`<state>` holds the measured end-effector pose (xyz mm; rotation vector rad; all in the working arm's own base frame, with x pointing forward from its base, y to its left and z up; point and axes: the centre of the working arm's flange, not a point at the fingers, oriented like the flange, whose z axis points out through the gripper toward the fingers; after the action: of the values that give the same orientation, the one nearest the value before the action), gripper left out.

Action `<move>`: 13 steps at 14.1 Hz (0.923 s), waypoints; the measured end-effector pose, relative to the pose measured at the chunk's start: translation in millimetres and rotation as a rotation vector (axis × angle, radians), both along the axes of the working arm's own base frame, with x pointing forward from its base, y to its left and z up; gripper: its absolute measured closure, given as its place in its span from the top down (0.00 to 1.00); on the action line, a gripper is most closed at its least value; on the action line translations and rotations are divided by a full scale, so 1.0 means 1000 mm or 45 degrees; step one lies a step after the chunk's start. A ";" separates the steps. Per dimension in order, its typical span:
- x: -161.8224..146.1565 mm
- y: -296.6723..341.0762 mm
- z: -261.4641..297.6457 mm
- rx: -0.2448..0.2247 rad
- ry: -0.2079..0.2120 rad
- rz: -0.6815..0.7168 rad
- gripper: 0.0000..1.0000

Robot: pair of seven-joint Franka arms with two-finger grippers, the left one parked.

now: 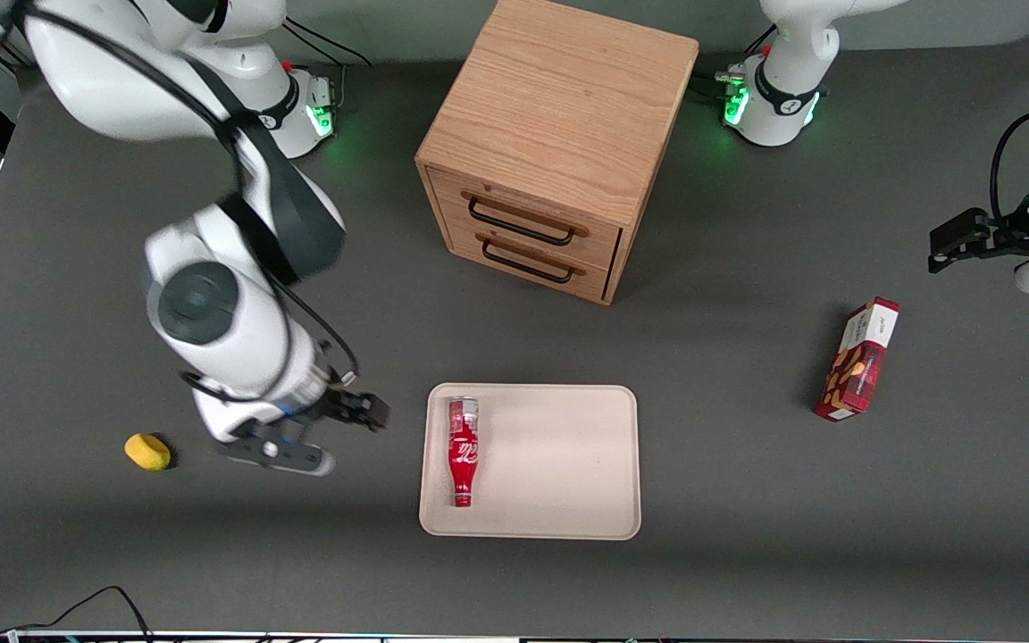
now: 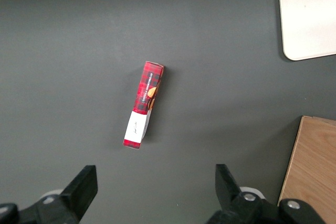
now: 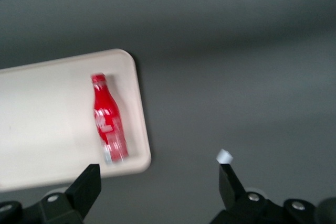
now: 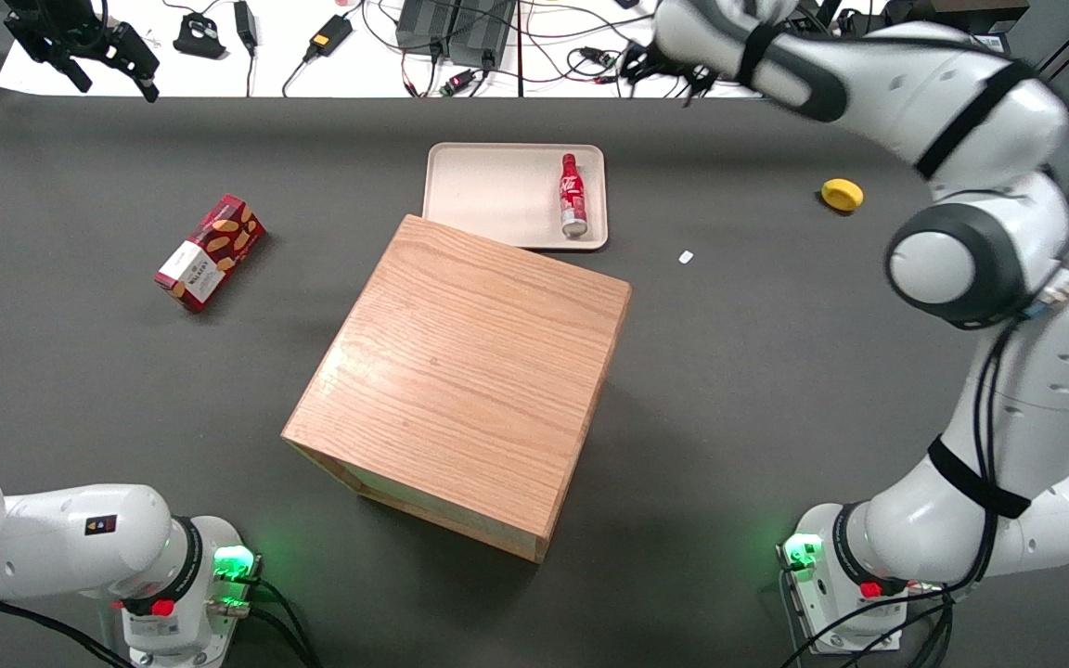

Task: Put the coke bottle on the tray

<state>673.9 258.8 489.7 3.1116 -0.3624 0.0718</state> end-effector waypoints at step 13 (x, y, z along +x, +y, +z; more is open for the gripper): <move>-0.181 -0.212 0.200 0.005 0.177 -0.131 1.00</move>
<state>493.4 46.6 689.2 3.0722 -0.5176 -0.1453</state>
